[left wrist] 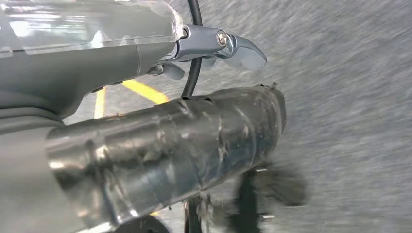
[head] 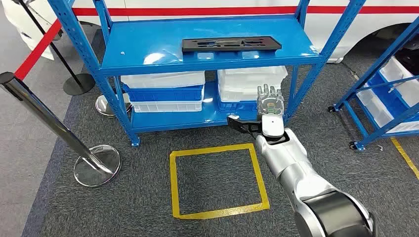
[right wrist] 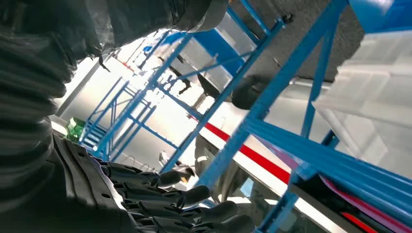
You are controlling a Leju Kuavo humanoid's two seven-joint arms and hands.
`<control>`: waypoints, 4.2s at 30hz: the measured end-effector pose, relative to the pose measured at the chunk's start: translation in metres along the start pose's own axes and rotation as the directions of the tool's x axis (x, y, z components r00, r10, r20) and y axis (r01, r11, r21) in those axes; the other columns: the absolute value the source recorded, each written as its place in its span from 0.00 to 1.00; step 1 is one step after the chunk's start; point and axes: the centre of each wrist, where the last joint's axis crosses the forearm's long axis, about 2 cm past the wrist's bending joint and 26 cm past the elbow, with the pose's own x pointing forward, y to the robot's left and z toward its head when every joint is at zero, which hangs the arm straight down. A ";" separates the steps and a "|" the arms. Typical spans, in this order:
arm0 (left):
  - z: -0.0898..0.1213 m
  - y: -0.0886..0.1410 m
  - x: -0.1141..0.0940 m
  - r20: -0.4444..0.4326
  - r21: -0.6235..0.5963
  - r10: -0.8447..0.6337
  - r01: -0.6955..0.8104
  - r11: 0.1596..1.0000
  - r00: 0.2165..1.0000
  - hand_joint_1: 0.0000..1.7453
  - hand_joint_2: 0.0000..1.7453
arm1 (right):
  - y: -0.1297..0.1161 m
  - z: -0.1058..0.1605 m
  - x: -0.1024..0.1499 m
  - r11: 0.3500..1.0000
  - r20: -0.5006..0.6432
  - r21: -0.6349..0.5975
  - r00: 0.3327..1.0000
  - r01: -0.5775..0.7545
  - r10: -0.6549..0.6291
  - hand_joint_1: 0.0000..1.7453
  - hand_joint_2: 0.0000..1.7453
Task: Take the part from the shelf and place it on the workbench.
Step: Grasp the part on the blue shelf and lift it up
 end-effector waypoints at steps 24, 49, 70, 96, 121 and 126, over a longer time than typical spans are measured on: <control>0.000 -0.001 -0.004 -0.004 -0.011 -0.055 0.055 0.998 0.998 0.00 0.00 | 0.013 0.007 -0.010 0.999 -0.025 0.032 1.000 -0.004 0.005 0.00 1.00; 0.000 -0.002 0.001 -0.017 -0.024 -0.093 0.093 0.995 0.996 0.00 0.00 | 0.017 0.014 -0.046 0.996 -0.111 0.080 0.993 -0.032 0.041 0.00 1.00; 0.000 -0.002 0.000 -0.025 -0.023 -0.078 0.077 0.997 0.997 0.00 0.00 | -0.006 0.010 -0.067 0.997 -0.155 0.062 0.987 -0.040 0.050 0.00 1.00; 0.000 -0.001 0.001 -0.018 -0.019 -0.083 0.083 0.996 0.996 0.00 0.00 | -0.006 0.009 -0.067 0.997 -0.153 0.071 0.987 -0.039 0.049 0.00 1.00; 0.000 0.001 0.004 -0.006 -0.015 -0.063 0.063 0.998 0.998 0.00 0.00 | -0.003 0.008 -0.059 0.996 -0.123 0.084 0.991 -0.033 0.043 0.00 1.00; 0.000 0.000 0.004 -0.003 -0.014 -0.066 0.066 0.998 0.998 0.00 0.00 | -0.003 0.007 -0.054 0.996 -0.117 0.084 0.992 -0.029 0.039 0.00 1.00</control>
